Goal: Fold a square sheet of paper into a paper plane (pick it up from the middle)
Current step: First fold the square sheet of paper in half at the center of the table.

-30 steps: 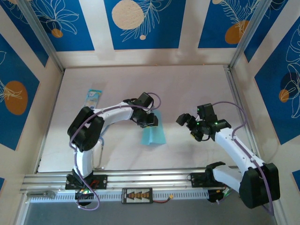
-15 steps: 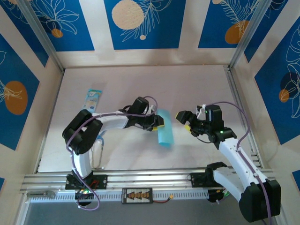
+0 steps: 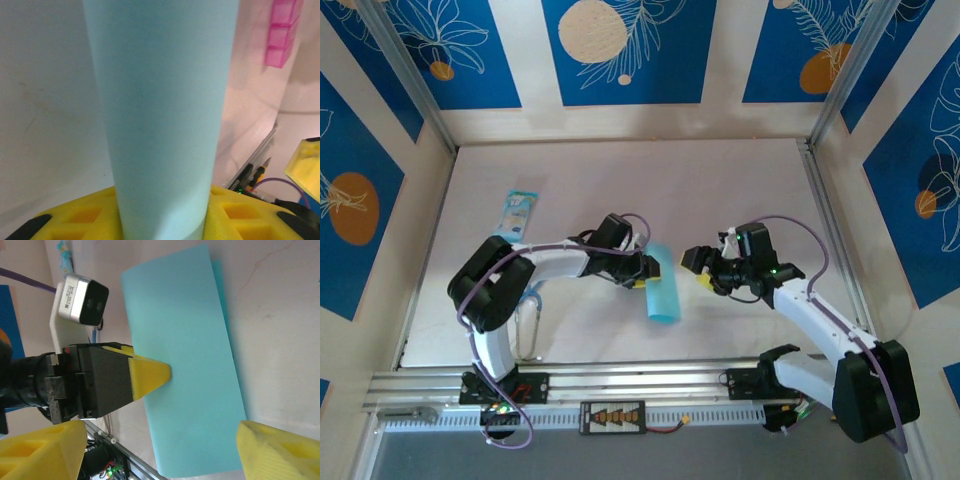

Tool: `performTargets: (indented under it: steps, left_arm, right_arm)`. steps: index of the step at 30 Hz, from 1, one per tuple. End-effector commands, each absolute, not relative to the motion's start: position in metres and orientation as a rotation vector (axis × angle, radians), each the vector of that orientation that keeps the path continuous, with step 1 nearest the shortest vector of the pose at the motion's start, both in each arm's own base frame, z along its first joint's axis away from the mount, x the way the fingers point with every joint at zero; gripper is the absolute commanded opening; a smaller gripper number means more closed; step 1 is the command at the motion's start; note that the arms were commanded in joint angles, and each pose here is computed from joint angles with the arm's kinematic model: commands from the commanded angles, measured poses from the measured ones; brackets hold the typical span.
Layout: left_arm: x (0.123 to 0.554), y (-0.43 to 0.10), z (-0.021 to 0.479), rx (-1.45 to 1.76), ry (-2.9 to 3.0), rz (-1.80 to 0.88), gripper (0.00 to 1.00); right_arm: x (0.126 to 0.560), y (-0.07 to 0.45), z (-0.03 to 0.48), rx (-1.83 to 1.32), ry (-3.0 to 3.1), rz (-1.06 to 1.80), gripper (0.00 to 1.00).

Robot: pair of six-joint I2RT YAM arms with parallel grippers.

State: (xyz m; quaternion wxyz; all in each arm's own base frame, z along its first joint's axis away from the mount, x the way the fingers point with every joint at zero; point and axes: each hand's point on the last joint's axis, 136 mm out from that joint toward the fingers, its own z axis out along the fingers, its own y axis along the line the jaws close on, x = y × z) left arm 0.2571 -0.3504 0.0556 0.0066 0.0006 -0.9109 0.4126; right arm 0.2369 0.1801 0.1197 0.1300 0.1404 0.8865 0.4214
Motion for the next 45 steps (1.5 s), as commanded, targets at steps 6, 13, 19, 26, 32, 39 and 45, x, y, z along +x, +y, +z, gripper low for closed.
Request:
performTargets:
  steps: [6, 13, 19, 26, 32, 39, 45]
  left_arm:
    - [0.256, -0.327, 0.044, -0.089, -2.957, 1.071, 0.44]
    - [0.259, -0.32, 0.043, -0.118, -3.003, 1.001, 0.55]
    - [0.262, -0.307, 0.044, -0.132, -3.072, 0.895, 0.59]
    - [0.265, -0.296, 0.045, -0.138, -3.131, 0.815, 0.58]
    - [0.263, -0.293, 0.036, -0.165, -3.12, 0.757, 0.56]
    - [0.261, -0.287, 0.03, -0.261, -3.104, 0.667, 0.55]
    - [0.261, -0.291, 0.026, -0.311, -3.075, 0.653, 0.55]
  right_arm:
    - [0.237, 0.192, 0.124, 0.301, 2.587, 1.176, 0.75]
    - [0.234, 0.192, 0.117, 0.313, 2.595, 1.162, 0.74]
    - [0.231, 0.194, 0.114, 0.316, 2.601, 1.17, 0.74]
    - [0.23, 0.195, 0.11, 0.324, 2.612, 1.165, 0.74]
    - [0.229, 0.196, 0.106, 0.325, 2.619, 1.164, 0.74]
    - [0.227, 0.195, 0.103, 0.325, 2.629, 1.159, 0.74]
    - [0.227, 0.194, 0.101, 0.333, 2.632, 1.153, 0.74]
